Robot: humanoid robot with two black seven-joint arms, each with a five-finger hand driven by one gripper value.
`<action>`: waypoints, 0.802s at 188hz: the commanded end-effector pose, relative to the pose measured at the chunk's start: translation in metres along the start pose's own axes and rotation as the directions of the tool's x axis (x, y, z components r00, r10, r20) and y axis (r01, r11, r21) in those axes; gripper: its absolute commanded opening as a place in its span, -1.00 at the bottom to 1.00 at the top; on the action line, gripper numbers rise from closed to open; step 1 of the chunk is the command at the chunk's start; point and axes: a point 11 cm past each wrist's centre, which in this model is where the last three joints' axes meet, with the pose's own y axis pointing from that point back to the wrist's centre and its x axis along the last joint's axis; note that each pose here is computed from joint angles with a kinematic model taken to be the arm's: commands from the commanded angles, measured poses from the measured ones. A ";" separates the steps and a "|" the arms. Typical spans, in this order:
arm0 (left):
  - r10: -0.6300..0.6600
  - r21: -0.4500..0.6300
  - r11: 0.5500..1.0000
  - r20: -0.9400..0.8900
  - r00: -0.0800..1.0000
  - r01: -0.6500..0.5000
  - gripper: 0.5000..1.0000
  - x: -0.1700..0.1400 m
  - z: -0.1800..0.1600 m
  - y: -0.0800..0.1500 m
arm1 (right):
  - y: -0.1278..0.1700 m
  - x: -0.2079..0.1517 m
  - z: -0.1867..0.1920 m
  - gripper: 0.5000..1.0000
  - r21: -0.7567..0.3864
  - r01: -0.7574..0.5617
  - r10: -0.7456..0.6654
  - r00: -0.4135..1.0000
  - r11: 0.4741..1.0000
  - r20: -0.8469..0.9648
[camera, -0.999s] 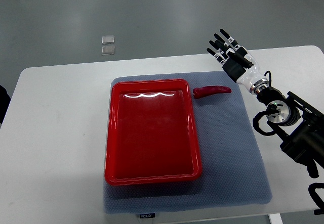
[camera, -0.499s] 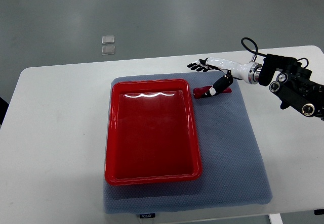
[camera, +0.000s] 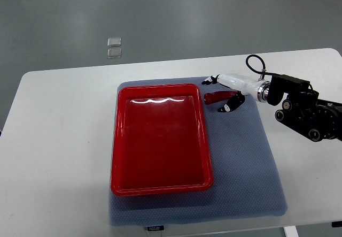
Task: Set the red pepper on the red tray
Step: 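Close the right hand's fingers around the red pepper and lift it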
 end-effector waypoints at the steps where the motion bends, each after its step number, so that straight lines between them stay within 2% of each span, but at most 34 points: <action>1: -0.003 0.000 1.000 0.000 1.000 0.003 1.00 -0.001 0.000 0.000 | 0.001 0.002 0.007 0.18 -0.030 -0.005 0.005 1.000 1.000 -0.003; 27: -0.003 0.000 1.000 0.000 1.000 0.003 1.00 -0.001 0.000 0.000 | 0.000 0.002 0.008 0.10 -0.037 -0.004 0.004 1.000 0.999 -0.003; 28: -0.001 0.000 1.000 0.000 1.000 0.001 1.00 0.000 0.000 0.000 | 0.001 0.002 0.009 0.05 -0.040 -0.003 0.002 1.000 0.999 -0.003; 52: -0.001 0.000 1.000 0.000 1.000 0.001 1.00 0.000 0.000 0.000 | 0.001 -0.002 0.010 0.02 -0.044 0.009 -0.009 1.000 0.999 -0.010; 74: -0.001 0.000 1.000 0.000 1.000 0.001 1.00 0.000 0.000 0.000 | 0.002 -0.008 0.015 -0.12 -0.058 0.029 -0.030 0.999 0.998 -0.024; 88: 0.002 0.000 1.000 0.000 1.000 -0.002 1.00 0.000 0.000 0.000 | 0.002 -0.008 0.015 -0.57 -0.058 0.030 -0.031 0.999 0.998 -0.025; 93: 0.002 0.000 1.000 0.000 1.000 -0.002 1.00 0.001 0.000 0.000 | 0.002 -0.008 0.015 -0.83 -0.058 0.030 -0.031 0.999 0.998 -0.025; 95: 0.002 0.000 1.000 0.000 1.000 -0.002 1.00 0.001 0.000 0.000 | 0.002 -0.008 0.015 -0.83 -0.058 0.030 -0.031 0.999 0.998 -0.025; 96: 0.003 0.000 1.000 0.000 1.000 -0.003 1.00 0.001 0.000 0.000 | 0.002 -0.008 0.015 -0.93 -0.058 0.030 -0.031 0.999 0.998 -0.025; 98: 0.002 0.000 1.000 0.000 1.000 -0.002 1.00 0.001 0.000 0.000 | 0.002 -0.008 0.015 -1.00 -0.058 0.030 -0.031 0.999 0.998 -0.025; 131: 0.002 0.000 1.000 0.000 1.000 -0.002 1.00 0.001 0.000 0.000 | 0.001 -0.006 0.013 -1.00 -0.055 0.028 -0.030 0.999 0.998 -0.027; 151: 0.003 0.000 1.000 0.000 1.000 -0.003 1.00 0.001 0.000 0.000 | 0.002 0.009 0.011 -1.00 -0.046 0.016 -0.018 0.999 0.999 -0.043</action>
